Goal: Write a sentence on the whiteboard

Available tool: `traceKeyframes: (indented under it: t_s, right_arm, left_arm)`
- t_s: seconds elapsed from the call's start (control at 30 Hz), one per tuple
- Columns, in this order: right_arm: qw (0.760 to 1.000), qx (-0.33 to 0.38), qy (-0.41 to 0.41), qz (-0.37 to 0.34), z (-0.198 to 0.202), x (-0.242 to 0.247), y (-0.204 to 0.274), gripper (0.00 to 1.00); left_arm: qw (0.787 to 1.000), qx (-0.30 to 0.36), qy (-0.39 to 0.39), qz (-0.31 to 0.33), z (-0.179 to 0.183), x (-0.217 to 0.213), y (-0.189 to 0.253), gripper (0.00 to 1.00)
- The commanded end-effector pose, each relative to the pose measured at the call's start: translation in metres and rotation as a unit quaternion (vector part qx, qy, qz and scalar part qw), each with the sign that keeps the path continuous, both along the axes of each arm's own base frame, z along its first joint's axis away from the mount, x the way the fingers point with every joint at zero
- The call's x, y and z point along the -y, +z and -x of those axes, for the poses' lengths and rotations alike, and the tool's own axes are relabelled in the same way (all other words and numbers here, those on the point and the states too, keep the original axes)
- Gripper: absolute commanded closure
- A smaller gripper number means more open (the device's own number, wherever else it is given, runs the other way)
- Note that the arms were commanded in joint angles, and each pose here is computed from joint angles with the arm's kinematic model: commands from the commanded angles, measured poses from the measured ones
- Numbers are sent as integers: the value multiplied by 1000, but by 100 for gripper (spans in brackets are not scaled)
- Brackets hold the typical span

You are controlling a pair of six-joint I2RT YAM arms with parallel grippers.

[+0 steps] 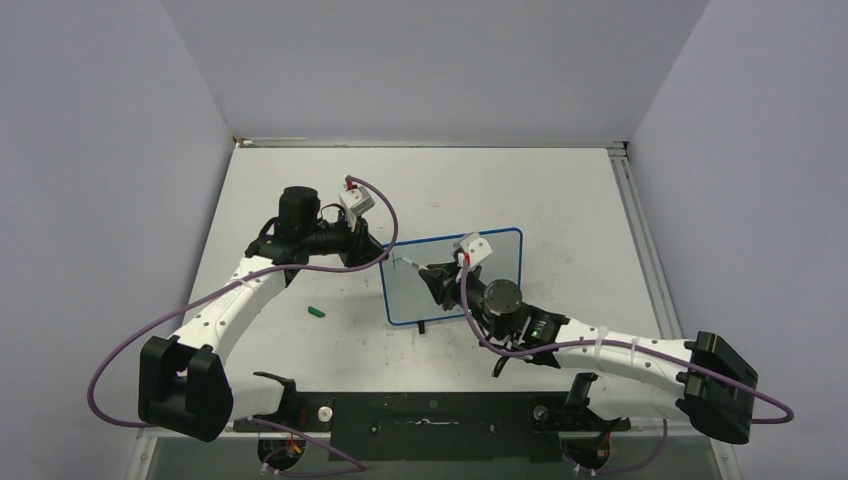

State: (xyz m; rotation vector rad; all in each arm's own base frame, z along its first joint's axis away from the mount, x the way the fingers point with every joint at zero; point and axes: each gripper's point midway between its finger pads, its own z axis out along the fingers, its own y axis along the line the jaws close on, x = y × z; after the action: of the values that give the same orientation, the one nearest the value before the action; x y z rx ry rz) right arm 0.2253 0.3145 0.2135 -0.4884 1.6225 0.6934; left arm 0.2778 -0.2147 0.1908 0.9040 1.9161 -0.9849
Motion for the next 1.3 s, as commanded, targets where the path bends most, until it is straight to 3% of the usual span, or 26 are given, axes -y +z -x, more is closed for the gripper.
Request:
traceKeyframes:
  t_s: [0.0,0.77,1.27]
  right_arm:
    - [999,25,10,-41,6,3,28,95]
    - [998,48,-4,-49,-4,-4,38,95]
    - [999,32,-22,-25,-8,2,19,95]
  left_arm:
    - [1000,-4,7,-20,0,-6,-11,100]
    - [1000,-6,7,-22,0,-6,-12,100]
    - [1000,-6,7,-21,0,-6,-12,100]
